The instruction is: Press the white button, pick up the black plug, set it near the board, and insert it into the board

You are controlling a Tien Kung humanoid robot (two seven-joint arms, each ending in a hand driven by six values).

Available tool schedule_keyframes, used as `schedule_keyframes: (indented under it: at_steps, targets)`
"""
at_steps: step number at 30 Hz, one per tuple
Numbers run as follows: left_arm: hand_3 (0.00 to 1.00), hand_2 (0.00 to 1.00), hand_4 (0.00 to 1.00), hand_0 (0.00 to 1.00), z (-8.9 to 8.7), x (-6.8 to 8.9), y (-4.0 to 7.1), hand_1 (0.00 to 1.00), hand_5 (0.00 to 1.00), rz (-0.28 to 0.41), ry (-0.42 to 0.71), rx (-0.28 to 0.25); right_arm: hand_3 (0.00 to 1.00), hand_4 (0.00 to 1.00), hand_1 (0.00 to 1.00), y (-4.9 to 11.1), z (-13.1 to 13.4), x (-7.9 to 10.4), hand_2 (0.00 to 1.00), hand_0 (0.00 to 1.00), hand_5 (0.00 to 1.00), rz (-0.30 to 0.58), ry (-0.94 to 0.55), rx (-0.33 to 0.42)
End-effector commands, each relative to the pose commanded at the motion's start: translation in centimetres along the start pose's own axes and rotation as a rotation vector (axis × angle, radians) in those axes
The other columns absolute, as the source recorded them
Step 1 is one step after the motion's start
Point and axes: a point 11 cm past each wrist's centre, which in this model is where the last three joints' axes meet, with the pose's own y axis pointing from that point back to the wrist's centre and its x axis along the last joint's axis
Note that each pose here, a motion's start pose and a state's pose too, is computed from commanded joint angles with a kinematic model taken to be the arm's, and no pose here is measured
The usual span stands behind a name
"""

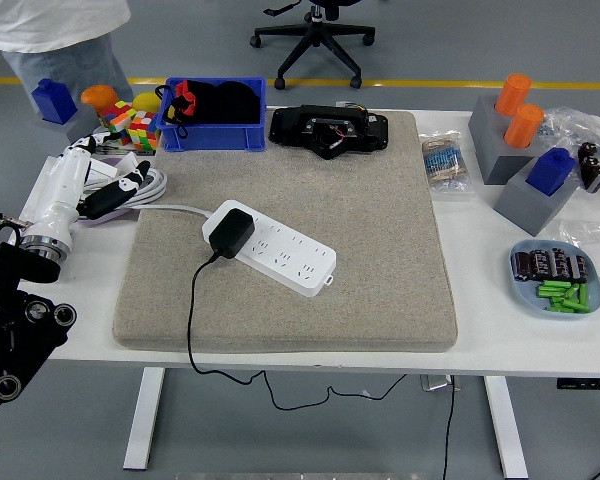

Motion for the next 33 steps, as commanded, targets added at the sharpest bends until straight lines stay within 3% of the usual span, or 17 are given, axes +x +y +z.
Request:
schedule_keyframes:
  at_steps: [8,22,33]
  targets:
    - [0.854,0.919,0.782,0.998,-1.3,1.9,0.0,0.981,0.643,0.064,0.024,0.045,0.598,0.673,0.632,0.0,-0.2,0.0,0.613,0.633,0.445,0.0,-0.003,0.004]
    - [0.854,0.92,0.795,0.998,-2.9,3.7,0.3,0.982,0.619,0.126,0.065,0.103,0.601,0.673,0.632,0.1,-0.6,-0.5,0.614,0.634,0.447,-0.013,0.005,0.014]
    - [0.854,0.92,0.797,0.998,-3.3,4.2,0.6,0.982,0.608,0.142,0.083,0.12,0.6,0.674,0.633,0.0,0.0,-0.7,0.616,0.634,0.448,-0.018,0.001,-0.001]
